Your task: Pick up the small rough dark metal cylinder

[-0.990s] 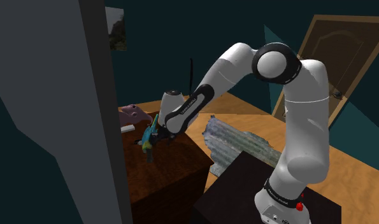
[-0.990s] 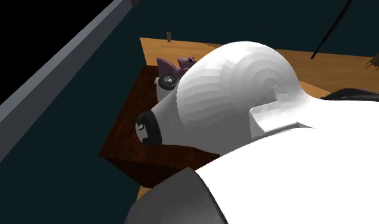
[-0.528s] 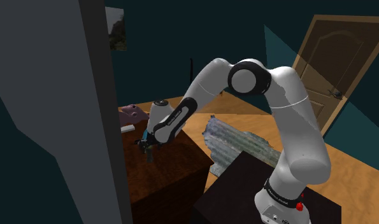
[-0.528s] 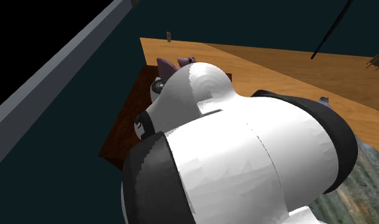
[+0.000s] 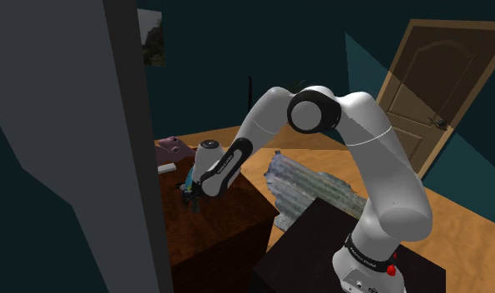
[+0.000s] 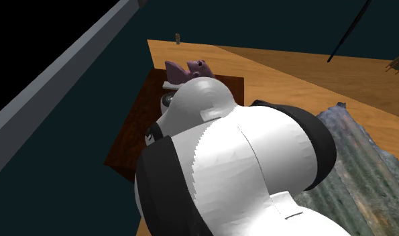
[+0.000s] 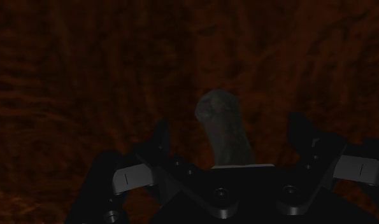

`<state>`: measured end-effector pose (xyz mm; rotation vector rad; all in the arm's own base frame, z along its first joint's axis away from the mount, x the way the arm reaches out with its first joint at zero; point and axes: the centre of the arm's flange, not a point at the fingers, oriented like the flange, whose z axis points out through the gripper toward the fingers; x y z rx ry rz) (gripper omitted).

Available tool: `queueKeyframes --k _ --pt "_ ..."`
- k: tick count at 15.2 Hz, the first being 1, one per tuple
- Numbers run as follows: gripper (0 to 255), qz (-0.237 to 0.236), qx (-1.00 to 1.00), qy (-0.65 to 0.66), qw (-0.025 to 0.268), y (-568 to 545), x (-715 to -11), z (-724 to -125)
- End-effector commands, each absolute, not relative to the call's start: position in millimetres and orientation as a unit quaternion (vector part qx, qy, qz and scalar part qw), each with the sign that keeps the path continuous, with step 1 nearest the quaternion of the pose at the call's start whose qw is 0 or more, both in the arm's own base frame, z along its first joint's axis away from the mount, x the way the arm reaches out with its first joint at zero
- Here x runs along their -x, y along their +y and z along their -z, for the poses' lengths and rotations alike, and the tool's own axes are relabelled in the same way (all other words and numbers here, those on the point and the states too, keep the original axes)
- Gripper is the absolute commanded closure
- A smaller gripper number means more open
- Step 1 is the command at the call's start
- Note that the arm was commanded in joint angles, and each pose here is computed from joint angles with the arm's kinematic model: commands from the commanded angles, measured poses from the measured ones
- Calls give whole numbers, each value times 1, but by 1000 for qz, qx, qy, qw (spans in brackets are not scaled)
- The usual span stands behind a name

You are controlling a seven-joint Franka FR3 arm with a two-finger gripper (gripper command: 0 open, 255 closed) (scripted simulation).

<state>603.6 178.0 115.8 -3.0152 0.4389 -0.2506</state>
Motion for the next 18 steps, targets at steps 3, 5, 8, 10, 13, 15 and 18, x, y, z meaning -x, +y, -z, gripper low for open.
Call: queueKeyframes --k 3,5,8,10,13,15,18 --pt "255 82 985 143 42 177 -604 -114" --pt "255 82 985 143 42 177 -604 -114" --pt "255 82 985 143 42 177 -603 -114" --pt "255 82 985 143 42 178 -604 -114" --pt "255 82 985 143 42 178 -604 -130" --pt "255 82 985 143 42 178 -604 -140" --pt "255 82 985 143 42 178 -604 -156"
